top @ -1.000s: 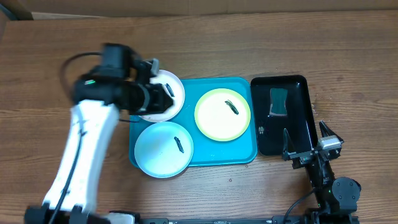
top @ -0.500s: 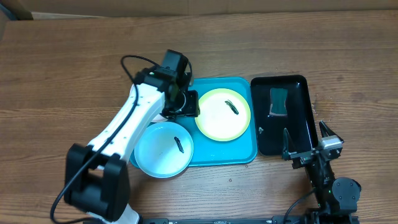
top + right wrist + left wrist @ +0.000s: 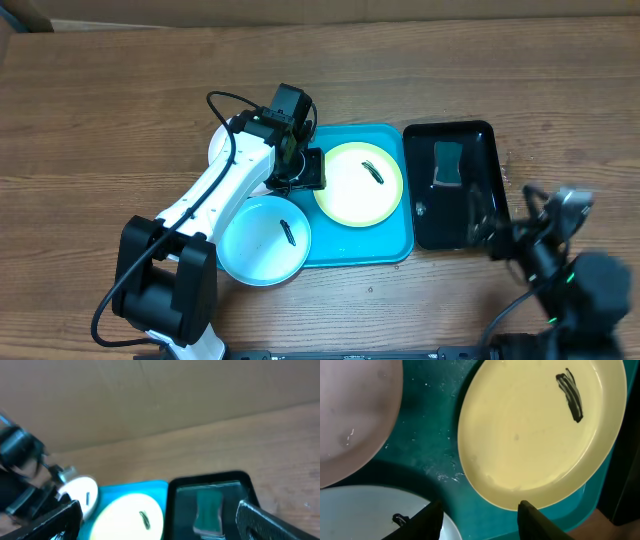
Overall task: Clean dirty plates on tray and stack at the side
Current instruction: 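Move left gripper to the yellow plate's left rim and grip it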
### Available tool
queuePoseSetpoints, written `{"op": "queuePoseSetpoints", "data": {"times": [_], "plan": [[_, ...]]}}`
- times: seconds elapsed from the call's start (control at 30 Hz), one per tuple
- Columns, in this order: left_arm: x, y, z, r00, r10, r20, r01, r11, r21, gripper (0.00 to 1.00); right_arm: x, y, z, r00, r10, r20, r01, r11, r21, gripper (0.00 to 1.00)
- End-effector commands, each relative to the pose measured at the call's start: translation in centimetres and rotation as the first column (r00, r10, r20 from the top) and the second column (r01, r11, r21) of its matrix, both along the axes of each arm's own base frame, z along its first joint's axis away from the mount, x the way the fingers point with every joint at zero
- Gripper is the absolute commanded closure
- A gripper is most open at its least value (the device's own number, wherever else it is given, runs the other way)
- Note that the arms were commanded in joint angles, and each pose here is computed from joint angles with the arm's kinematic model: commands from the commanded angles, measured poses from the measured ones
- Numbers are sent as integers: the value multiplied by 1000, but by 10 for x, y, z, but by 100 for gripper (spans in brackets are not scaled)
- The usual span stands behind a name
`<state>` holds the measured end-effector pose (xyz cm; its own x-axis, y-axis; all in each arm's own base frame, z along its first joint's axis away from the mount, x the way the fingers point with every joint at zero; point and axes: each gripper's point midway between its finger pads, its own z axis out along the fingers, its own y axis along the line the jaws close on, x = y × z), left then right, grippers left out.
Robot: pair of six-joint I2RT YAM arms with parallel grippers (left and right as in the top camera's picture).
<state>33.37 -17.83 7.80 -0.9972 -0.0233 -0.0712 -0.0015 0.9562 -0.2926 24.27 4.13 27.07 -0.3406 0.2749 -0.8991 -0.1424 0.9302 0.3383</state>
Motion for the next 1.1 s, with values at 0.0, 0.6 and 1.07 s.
{"op": "queuePoseSetpoints", "data": {"times": [0.0, 0.6, 1.07], "plan": [[-4, 3, -9, 1000, 24, -19, -23, 999, 36, 51, 22, 0, 26, 989, -1, -146, 4, 1000, 18, 0], [-1, -3, -16, 998, 54, 39, -58, 991, 117, 59, 112, -1, -81, 691, 26, -722, -149, 983, -106, 30], [6, -10, -26, 995, 55, 83, -63, 993, 98, 59, 140, -4, -199, 498, -61, -865, -187, 966, -176, 29]]}}
